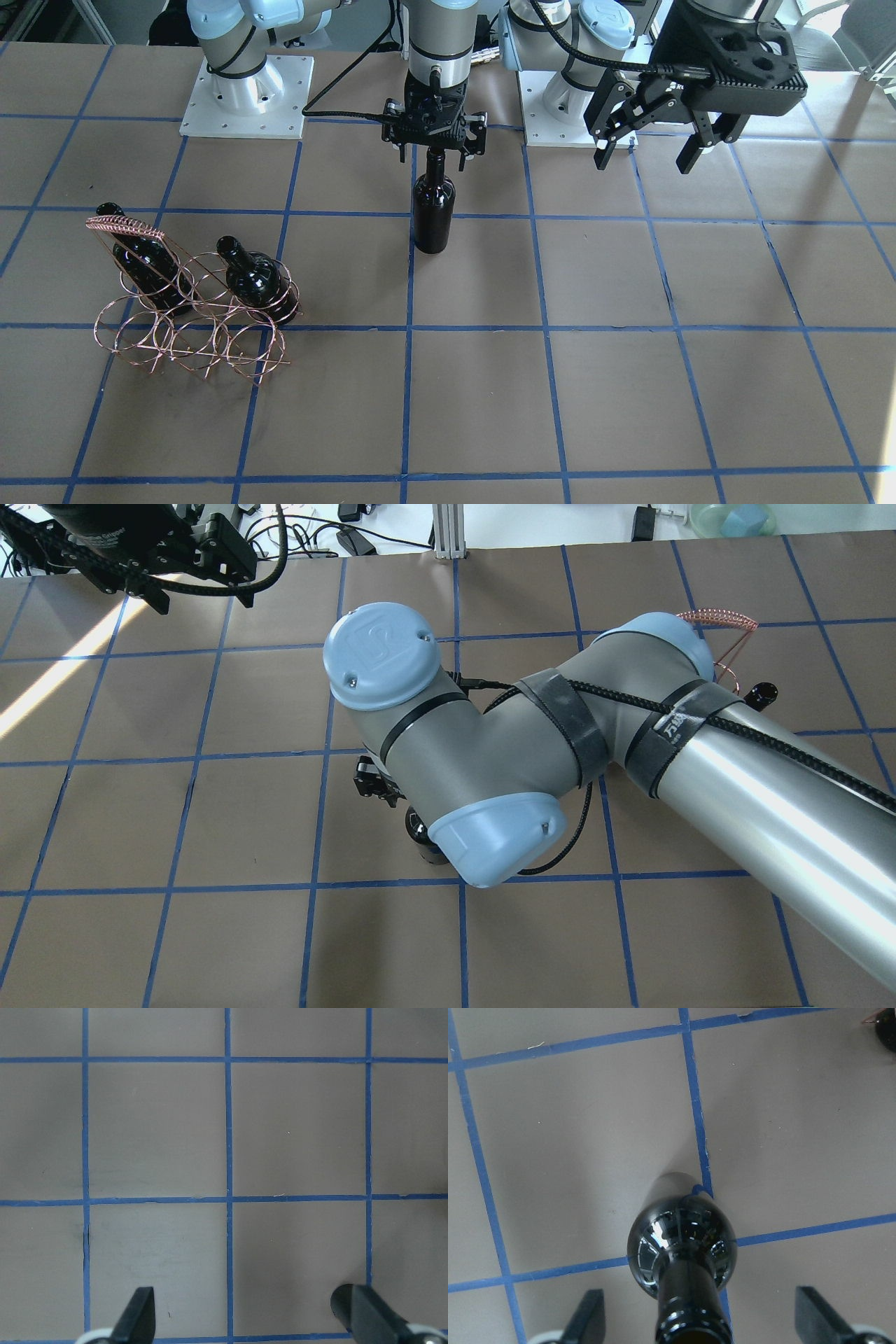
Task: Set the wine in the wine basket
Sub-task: 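Grasp the upright bottle neck with the right gripper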
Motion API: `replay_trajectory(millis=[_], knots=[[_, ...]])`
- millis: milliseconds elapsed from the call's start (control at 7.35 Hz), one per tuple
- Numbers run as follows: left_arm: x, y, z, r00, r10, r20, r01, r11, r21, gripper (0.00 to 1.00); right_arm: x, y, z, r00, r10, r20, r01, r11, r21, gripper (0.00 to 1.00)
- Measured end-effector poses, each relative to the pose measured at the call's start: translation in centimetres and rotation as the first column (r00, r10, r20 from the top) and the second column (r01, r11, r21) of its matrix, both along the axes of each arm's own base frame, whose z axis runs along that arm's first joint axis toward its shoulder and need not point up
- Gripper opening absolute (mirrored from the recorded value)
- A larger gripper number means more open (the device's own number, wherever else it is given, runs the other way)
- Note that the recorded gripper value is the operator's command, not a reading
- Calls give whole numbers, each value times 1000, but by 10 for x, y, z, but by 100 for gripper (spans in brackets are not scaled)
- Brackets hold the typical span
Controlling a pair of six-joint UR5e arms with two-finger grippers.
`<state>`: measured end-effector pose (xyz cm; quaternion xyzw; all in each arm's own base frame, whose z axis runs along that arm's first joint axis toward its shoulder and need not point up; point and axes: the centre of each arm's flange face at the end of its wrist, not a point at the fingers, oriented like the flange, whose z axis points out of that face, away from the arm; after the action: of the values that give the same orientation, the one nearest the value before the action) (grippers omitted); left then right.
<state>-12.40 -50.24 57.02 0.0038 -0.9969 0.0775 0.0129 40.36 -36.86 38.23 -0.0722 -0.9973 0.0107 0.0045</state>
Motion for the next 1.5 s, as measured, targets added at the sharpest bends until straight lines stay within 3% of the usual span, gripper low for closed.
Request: replay_trajectory(millis=[136, 408, 544, 816, 1088, 1496], knots=[[2, 1, 0, 1000, 2, 16, -2, 1000, 5, 100, 1, -1, -1, 1000, 0, 9, 0, 1000, -11, 57], [3, 4, -2, 999, 13, 32, -14, 999, 33, 100, 3, -2, -5, 1000, -3, 17, 3, 1000, -5, 47], [3, 2, -4, 999, 17, 32, -18, 999, 45, 100, 3, -2, -8, 1000, -6, 15, 6, 1000, 4, 31], [-2, -3, -12, 1000, 4, 29, -6, 998, 62, 100, 6, -1, -11, 1000, -9, 25, 8, 1000, 26, 15], [-5, -1, -27, 999, -38, 31, 36, 997, 74, 100, 8, -1, -5, 999, -5, 53, 4, 1000, 29, 9], [-5, 0, -29, 995, -88, 45, 87, 996, 33, 100, -2, -14, 27, 998, 16, 63, -16, 1000, -1, 7]])
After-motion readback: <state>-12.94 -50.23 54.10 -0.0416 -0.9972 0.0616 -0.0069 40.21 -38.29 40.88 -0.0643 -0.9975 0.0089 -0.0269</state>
